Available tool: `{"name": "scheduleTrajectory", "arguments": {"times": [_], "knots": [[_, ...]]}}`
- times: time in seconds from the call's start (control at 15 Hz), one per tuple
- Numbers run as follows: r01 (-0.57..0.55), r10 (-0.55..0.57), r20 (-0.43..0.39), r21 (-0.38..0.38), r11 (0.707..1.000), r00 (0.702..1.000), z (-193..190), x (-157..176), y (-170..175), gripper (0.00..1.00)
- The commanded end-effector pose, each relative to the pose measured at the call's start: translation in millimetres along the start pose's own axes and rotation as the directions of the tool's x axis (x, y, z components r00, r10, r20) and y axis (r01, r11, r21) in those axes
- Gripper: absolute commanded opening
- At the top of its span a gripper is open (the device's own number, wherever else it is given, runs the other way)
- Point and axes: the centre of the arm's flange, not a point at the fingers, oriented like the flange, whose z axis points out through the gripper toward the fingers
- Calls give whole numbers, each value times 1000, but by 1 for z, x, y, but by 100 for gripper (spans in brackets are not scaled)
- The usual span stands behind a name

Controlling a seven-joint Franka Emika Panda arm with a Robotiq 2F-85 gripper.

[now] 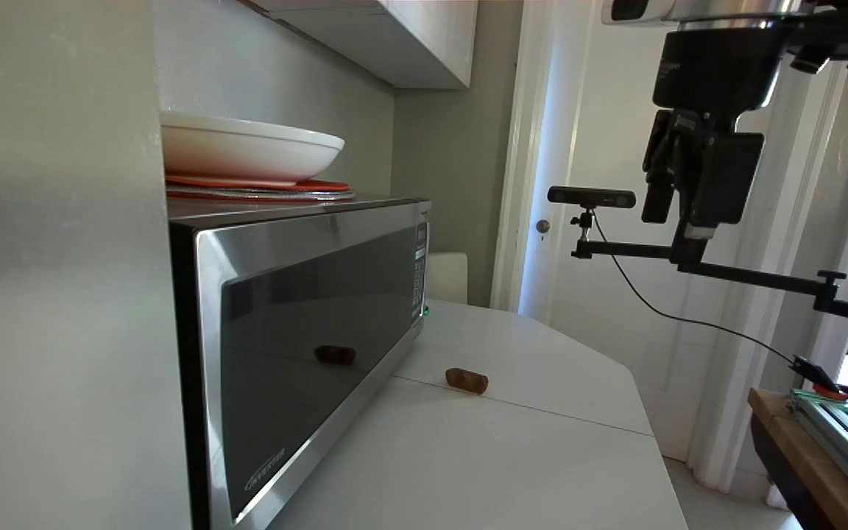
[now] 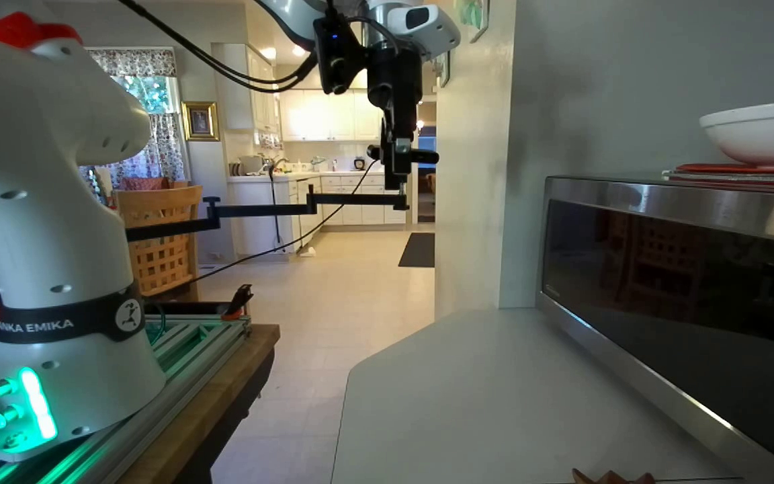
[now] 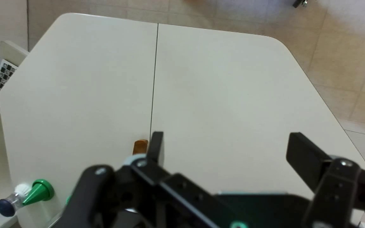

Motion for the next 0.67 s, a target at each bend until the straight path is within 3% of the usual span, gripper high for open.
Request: {"name": "scheduleTrajectory", "arguments": {"times": [0.0,0.2,0.33,0.47,0.6], "knots": [[-103,99,41,104,989,994,-8,21,60,100],[-105,103,19,106,989,994,-1,10,34,100],[-69,69,7,67,995,998,2,2,20,100],[-119,118,20,99,988,993,2,6,36,100],[-218,214,41,163,962,976,-3,16,71,100]]}}
